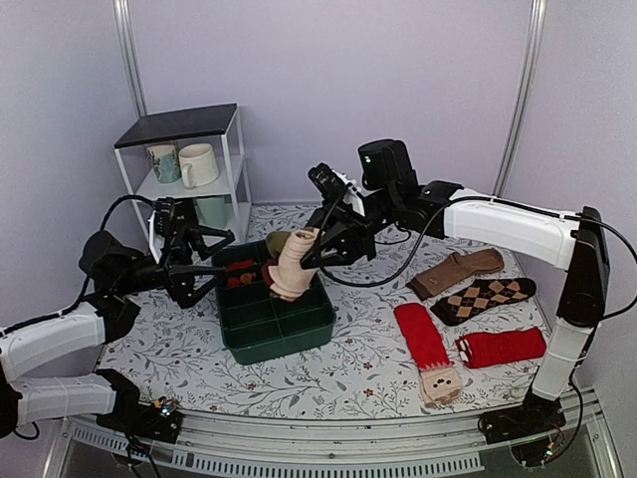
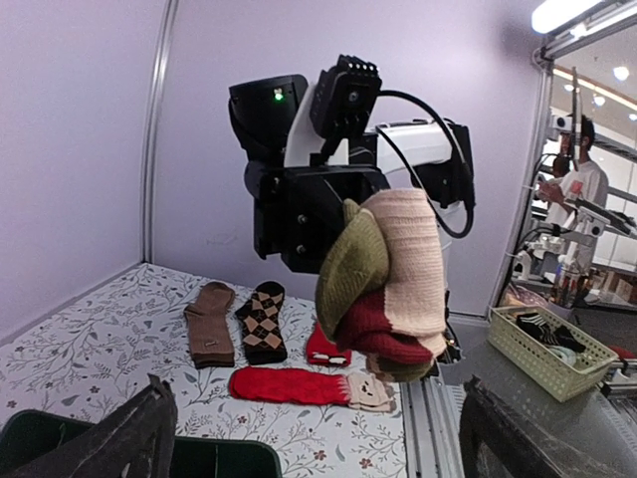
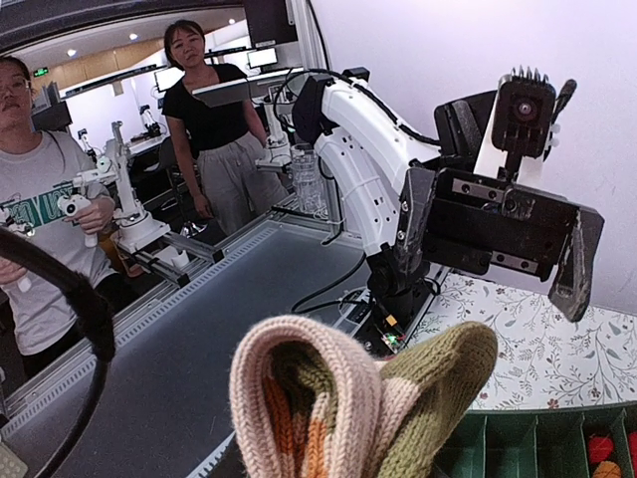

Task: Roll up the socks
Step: Pass from the right arm to the left

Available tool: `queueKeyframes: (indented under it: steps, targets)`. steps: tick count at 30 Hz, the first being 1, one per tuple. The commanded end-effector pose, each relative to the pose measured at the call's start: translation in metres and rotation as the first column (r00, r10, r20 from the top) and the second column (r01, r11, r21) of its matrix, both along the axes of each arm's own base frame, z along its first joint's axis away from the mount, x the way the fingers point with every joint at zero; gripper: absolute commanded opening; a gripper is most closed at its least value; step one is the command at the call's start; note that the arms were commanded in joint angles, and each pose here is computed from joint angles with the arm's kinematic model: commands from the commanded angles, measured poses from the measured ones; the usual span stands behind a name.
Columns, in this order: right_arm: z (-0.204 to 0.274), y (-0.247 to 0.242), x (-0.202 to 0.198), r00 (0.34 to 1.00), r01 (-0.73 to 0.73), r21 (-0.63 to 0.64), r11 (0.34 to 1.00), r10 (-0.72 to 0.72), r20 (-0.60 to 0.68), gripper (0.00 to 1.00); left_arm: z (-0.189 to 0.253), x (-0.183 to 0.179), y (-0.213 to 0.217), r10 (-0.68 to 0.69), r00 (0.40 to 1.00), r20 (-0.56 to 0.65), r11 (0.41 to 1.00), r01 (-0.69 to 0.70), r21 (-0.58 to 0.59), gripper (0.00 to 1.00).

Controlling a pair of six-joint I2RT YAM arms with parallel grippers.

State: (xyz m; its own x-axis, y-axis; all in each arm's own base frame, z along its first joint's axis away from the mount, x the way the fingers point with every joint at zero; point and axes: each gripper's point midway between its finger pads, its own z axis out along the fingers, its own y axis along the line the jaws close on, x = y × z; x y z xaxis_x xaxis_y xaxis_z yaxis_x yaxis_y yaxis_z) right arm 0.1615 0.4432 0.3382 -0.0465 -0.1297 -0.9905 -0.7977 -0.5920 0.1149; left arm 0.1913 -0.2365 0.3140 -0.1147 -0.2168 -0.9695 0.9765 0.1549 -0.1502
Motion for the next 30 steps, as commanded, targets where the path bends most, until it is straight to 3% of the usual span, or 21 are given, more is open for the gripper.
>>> queueKeyframes:
  steps: [1,21,30]
  targets:
    - [0.007,0.009,-0.004,1.0,-0.027,-0.004,1.0,0.027,0.003,0.14,0.014,-0.014,-0.012,-0.105,0.992,0.063,0.994,0.106,-0.016,0.99]
    - [-0.022,0.042,-0.008,0.997,-0.043,-0.107,0.993,0.05,0.056,0.13,0.014,-0.006,-0.04,-0.183,0.983,0.024,0.983,0.183,-0.002,1.0]
    - [-0.023,0.06,0.02,0.983,0.126,-0.106,0.986,-0.11,0.15,0.13,0.008,-0.016,-0.048,-0.225,0.974,-0.003,0.974,0.225,0.008,0.99]
